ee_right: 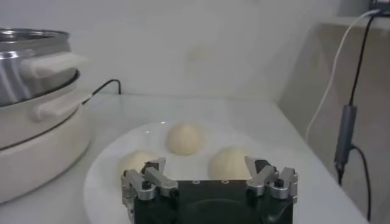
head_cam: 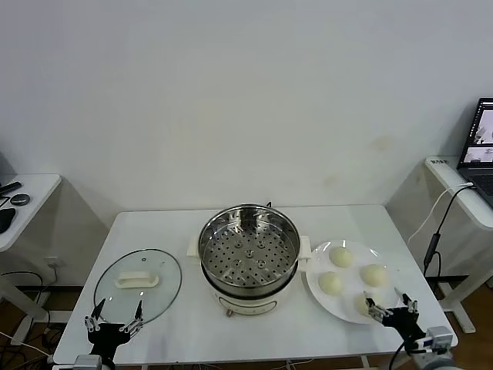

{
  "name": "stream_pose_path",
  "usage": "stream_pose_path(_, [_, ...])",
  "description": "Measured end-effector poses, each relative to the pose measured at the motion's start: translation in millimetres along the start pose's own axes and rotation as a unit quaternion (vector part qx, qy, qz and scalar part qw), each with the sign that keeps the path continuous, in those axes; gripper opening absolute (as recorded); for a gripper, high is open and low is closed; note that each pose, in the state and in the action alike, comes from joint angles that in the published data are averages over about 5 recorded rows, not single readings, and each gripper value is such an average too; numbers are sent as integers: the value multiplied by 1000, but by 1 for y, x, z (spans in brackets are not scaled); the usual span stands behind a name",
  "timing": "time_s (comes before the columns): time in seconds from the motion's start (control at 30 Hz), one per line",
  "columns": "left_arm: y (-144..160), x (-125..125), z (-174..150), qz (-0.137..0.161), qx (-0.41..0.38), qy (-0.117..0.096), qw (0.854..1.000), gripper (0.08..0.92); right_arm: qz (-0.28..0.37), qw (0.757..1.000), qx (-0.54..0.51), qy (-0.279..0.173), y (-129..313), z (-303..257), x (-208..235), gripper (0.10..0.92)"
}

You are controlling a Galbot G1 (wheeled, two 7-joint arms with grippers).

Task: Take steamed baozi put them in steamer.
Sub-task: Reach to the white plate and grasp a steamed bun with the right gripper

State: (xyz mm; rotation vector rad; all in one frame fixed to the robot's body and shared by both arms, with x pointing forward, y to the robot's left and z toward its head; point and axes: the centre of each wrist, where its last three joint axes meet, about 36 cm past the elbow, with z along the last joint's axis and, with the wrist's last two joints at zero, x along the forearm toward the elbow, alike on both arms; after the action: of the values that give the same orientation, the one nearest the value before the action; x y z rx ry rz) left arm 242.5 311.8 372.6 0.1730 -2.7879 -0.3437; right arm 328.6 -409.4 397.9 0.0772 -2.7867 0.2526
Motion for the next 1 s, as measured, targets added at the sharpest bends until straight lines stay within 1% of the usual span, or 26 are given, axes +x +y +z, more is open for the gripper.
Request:
stream_pose_path(0.1, [-1, 1, 1, -4, 0, 2, 1000, 823, -4, 1000, 30, -6, -11, -15, -12, 823])
stream_pose_path(0.27, [-3, 2, -1, -10, 0, -1, 1000, 823, -35, 991, 126, -15, -40, -54, -46, 823])
stream_pose_path(0.37, [-5, 3, -4, -12, 0, -5, 1000, 823, -63, 979, 194, -8, -55, -77, -69, 823])
stream_pose_path(0.47, [-5, 4, -7, -16, 1, -9, 1000, 823, -94, 961, 261, 10, -69, -100, -92, 823])
stream_pose_path(0.57, [-6, 6, -9, -20, 2, -11, 1000, 823, -129, 936, 326, 35, -80, -125, -114, 823])
stream_pose_path(0.7, [-7, 7, -12, -23, 5, -13, 1000, 823, -184, 893, 404, 76, -84, -154, -140, 823])
stream_pose_path(0.83, [-9, 9, -15, -24, 9, -17, 1000, 823, -240, 846, 463, 113, -78, -178, -165, 823])
stream_pose_path(1.0, [-10, 11, -17, -29, 13, -20, 999, 823, -299, 787, 518, 149, -63, -197, -195, 823])
